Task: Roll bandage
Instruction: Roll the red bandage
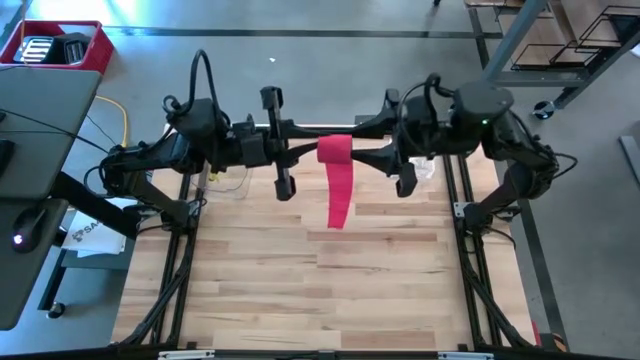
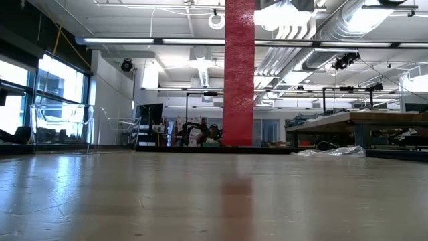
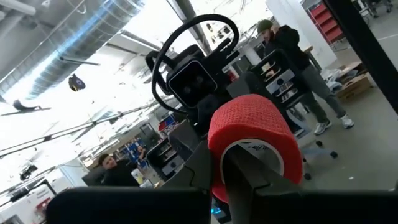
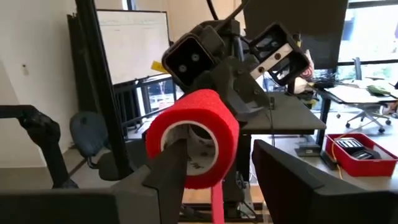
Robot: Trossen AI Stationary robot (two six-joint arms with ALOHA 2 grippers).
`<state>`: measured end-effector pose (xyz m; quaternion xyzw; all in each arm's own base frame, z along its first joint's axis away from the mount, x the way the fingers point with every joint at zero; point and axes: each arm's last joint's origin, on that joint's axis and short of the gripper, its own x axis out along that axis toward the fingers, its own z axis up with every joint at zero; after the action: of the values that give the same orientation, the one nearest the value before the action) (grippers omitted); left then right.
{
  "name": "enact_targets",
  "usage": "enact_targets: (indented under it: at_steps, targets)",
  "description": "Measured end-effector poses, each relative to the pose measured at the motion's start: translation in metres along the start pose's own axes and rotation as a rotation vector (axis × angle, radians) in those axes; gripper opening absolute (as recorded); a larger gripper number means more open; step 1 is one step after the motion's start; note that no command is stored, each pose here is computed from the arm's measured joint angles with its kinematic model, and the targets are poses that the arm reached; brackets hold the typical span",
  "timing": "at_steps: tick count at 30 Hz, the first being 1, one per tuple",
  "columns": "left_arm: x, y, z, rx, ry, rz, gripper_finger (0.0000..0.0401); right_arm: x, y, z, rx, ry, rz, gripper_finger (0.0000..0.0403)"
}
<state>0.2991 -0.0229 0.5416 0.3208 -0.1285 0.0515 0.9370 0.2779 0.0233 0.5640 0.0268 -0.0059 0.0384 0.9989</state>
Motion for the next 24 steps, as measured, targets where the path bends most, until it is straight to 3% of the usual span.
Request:
enact_targets:
  at_steps: [6, 11, 14, 24]
  targets:
    - [0.0, -0.002, 0.0, -0.046, 0.01, -0.002, 0.0017, 0.006, -0.003, -0.003, -0.046, 0.007, -0.049, 0.015]
    - [0.0, 0.0, -0.001, -0.291, 0.056, 0.071, 0.0039, 0.007, -0.004, -0.003, -0.187, 0.015, -0.074, 0.006]
    - [0.0, -0.001, -0.002, -0.392, 0.049, 0.052, 0.0059, 0.007, -0.002, -0.004, -0.324, 0.023, -0.089, 0.0013]
    - [-0.001, -0.007, -0.007, -0.656, 0.103, -0.023, 0.01, 0.007, 0.02, -0.007, -0.896, 0.101, -0.183, 0.0027]
